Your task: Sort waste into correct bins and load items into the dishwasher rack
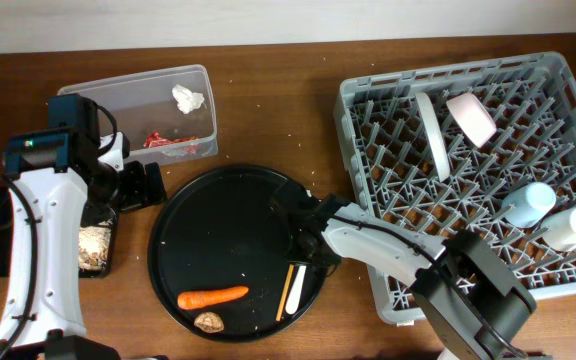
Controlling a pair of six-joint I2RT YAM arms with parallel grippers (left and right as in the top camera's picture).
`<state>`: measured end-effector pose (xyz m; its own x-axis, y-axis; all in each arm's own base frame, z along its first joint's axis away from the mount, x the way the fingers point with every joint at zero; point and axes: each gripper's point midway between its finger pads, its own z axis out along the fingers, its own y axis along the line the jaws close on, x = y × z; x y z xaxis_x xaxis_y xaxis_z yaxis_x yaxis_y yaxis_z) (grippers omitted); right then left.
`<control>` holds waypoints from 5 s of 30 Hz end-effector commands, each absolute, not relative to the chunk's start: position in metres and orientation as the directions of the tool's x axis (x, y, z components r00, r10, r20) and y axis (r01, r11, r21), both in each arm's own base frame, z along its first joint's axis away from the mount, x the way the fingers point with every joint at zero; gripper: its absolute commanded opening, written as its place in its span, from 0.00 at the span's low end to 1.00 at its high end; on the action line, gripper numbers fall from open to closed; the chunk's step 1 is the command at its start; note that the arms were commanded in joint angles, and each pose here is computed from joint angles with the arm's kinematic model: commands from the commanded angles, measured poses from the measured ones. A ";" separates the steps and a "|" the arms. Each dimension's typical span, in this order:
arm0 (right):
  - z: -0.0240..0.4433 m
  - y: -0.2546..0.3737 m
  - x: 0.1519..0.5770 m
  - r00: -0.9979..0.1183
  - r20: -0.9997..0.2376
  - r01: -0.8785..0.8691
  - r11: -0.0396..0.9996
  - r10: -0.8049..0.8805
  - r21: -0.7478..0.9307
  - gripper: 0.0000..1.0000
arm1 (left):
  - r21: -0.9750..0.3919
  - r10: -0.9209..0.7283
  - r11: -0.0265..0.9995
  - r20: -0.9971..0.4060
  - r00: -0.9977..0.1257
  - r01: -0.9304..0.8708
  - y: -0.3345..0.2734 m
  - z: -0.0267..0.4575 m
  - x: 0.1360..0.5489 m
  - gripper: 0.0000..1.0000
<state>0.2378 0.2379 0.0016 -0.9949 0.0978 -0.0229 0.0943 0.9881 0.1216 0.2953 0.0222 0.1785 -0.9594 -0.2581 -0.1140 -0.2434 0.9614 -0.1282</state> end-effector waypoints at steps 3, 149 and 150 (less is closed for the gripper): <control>-0.011 0.218 0.255 -0.987 -0.116 0.111 0.994 0.113 0.020 0.40 | -0.120 -0.254 0.963 -0.111 -0.961 -0.241 0.023 0.177 0.295 0.95; 0.004 0.303 0.248 -0.988 -0.072 -0.141 0.987 -0.135 0.083 0.43 | -0.120 -0.254 0.963 -0.106 -0.961 -0.241 0.023 0.177 0.294 0.95; 0.004 0.302 0.248 -0.988 -0.071 -0.141 0.987 -0.135 0.082 0.40 | -0.120 -0.254 0.963 -0.107 -0.961 -0.241 0.023 0.177 0.294 0.95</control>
